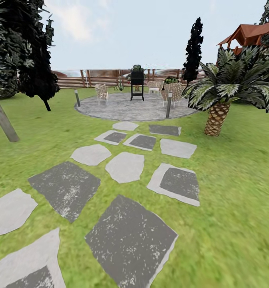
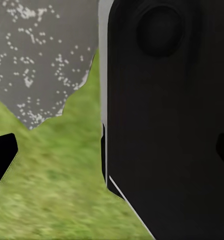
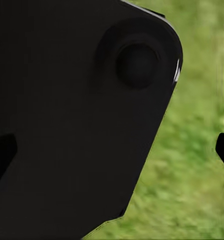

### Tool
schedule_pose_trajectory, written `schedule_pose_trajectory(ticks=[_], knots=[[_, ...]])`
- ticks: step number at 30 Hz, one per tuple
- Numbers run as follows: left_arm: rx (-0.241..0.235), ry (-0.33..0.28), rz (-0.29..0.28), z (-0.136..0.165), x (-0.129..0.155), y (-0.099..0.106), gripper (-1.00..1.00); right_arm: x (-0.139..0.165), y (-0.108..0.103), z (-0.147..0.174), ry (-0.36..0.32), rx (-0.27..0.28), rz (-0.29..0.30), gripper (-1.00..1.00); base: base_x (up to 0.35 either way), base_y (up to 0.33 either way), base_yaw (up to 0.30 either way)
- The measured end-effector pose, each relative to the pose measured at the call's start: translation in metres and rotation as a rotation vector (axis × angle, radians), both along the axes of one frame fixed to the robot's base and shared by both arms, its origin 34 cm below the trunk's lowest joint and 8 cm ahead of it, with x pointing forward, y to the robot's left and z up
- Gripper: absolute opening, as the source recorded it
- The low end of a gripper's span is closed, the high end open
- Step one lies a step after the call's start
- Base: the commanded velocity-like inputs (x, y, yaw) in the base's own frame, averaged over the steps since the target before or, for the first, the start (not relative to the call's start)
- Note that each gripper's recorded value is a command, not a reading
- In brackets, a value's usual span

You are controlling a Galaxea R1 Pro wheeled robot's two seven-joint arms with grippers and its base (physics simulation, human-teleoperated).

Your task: Take the three Easter eggs out of the wicker basket on the lawn in the garden, then place them on the lawn next to a single tree (choose any tree) so that all three eggs are next to the same tree and none are left in the basket.

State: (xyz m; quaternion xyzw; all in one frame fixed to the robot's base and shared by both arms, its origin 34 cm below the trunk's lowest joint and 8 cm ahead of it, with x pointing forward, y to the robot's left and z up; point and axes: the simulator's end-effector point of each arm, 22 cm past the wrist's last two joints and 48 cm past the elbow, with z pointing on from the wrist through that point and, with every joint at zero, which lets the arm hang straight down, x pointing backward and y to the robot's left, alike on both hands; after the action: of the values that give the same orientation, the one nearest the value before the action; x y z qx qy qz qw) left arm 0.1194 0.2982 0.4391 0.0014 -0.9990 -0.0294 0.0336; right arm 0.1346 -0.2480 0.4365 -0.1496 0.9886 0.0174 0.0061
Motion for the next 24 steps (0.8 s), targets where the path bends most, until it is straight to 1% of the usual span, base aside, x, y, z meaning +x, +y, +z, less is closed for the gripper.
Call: schedule_pose_trajectory(ticks=[2, 5, 12, 19, 24], knots=[[0.0, 0.0, 0.0, 0.0, 0.0, 0.0, 1.0, 0.002, -0.008, 0.0, -0.004, -0.011, 0.004, 1.0, 0.339, 0.0, 0.0], [0.0, 0.0, 0.0, 0.0, 0.0, 0.0, 1.0, 0.003, -0.014, 0.0, -0.006, -0.019, 0.007, 1.0, 0.339, 0.0, 0.0], [0.0, 0.0, 0.0, 0.0, 0.0, 0.0, 1.0, 0.003, -0.012, 0.0, -0.007, -0.016, 0.005, 1.0, 0.339, 0.0, 0.0], [0.0, 0.0, 0.0, 0.0, 0.0, 0.0, 1.0, 0.002, -0.016, 0.0, -0.006, -0.02, 0.005, 1.0, 0.339, 0.0, 0.0], [0.0, 0.0, 0.0, 0.0, 0.0, 0.0, 1.0, 0.003, -0.013, 0.0, -0.007, -0.017, 0.005, 1.0, 0.339, 0.0, 0.0]])
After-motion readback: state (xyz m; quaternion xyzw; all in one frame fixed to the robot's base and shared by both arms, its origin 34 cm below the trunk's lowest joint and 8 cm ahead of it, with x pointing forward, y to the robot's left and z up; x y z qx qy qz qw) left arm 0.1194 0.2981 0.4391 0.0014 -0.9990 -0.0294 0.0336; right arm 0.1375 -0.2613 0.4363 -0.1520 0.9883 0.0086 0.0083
